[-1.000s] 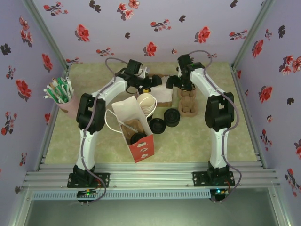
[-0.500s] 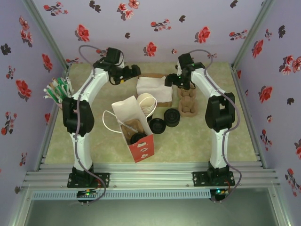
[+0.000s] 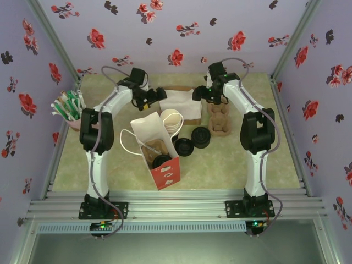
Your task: Pack the takeout coffee
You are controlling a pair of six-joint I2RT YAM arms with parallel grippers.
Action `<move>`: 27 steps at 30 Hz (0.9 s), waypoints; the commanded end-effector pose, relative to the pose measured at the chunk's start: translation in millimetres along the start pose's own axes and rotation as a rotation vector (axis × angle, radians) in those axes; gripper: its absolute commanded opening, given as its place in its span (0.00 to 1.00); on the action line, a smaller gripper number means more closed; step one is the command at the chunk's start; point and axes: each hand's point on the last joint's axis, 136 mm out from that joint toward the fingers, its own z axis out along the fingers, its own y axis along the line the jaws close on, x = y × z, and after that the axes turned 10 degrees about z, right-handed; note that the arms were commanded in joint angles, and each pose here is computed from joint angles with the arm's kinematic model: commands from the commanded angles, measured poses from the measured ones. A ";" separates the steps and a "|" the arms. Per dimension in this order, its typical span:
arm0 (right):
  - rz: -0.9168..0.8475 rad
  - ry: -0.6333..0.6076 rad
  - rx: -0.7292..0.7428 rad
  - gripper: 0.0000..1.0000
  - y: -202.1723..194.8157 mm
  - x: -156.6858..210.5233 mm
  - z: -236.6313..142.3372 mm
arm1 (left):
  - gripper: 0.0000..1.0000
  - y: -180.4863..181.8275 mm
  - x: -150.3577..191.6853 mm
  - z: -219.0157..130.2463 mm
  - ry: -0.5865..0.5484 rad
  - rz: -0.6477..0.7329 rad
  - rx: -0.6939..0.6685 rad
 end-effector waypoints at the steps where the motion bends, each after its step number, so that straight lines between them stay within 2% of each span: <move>1: -0.021 -0.018 -0.017 0.76 4.9 0.4 -15.9 | 0.99 -30.0 5.1 21.0 0.024 0.012 0.097; 15: 0.003 -0.038 0.030 0.76 -9.5 -4.7 -17.7 | 0.99 -82.3 17.3 44.7 0.060 0.069 0.179; 24: -0.016 -0.042 0.037 0.67 -9.5 -12.3 -8.9 | 0.99 -102.9 22.1 46.9 0.075 0.101 0.224; 27: -0.064 -0.052 0.051 0.65 -3.5 -14.3 -8.4 | 0.99 -101.4 16.6 37.6 0.042 0.104 0.234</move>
